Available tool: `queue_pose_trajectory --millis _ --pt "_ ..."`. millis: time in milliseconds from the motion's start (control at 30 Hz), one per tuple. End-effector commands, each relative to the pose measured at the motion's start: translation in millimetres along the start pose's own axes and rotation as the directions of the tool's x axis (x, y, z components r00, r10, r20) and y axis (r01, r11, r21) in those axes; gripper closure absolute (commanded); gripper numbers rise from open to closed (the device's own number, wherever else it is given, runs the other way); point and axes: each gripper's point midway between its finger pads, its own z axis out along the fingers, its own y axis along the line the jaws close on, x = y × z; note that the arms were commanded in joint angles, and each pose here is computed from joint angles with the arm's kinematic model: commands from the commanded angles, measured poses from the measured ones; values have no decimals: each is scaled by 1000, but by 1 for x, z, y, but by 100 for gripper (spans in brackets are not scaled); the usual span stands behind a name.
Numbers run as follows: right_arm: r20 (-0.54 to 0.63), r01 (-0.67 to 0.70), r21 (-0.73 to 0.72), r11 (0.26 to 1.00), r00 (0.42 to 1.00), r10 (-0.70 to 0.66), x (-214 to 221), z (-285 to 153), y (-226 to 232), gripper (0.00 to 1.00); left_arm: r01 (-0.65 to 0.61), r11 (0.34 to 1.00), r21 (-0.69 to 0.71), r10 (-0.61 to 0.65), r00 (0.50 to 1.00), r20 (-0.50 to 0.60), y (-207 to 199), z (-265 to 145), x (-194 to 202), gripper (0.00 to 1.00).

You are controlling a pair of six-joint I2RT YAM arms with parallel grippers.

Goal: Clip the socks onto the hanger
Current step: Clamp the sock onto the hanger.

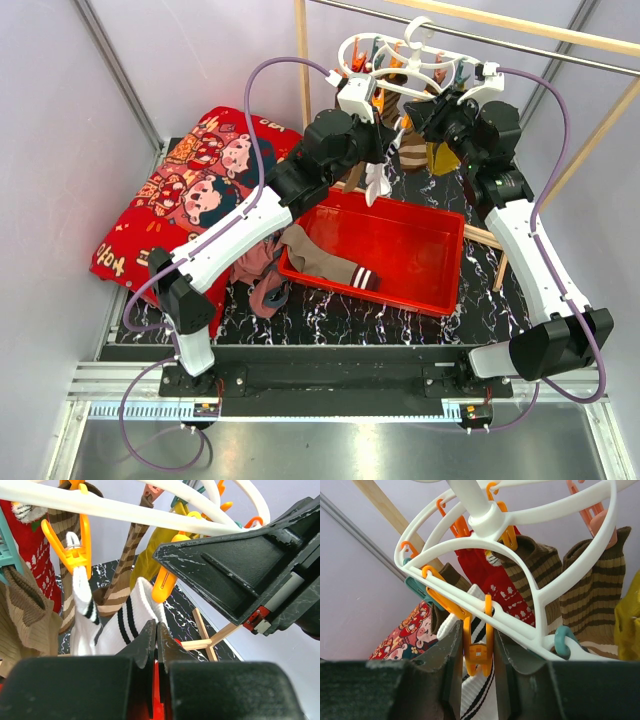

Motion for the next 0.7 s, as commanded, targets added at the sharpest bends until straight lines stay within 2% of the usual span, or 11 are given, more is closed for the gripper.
queue_pose_trajectory --millis 0,567,633,667 --pt "-56 -18 9 1000 998 18 19 2 -2 100 17 999 51 -24 992 126 -19 -10 -48 100" --pt "-64 -20 29 999 998 21 26 4 -7 100 26 996 80 -38 989 142 -31 -10 -55 100" --pt "-65 -21 26 999 998 23 27 4 -6 96 27 996 83 -39 988 148 -33 -11 -58 100" --pt "-71 -22 26 999 997 24 29 4 -6 89 27 996 80 -39 988 148 -32 -11 -58 100"
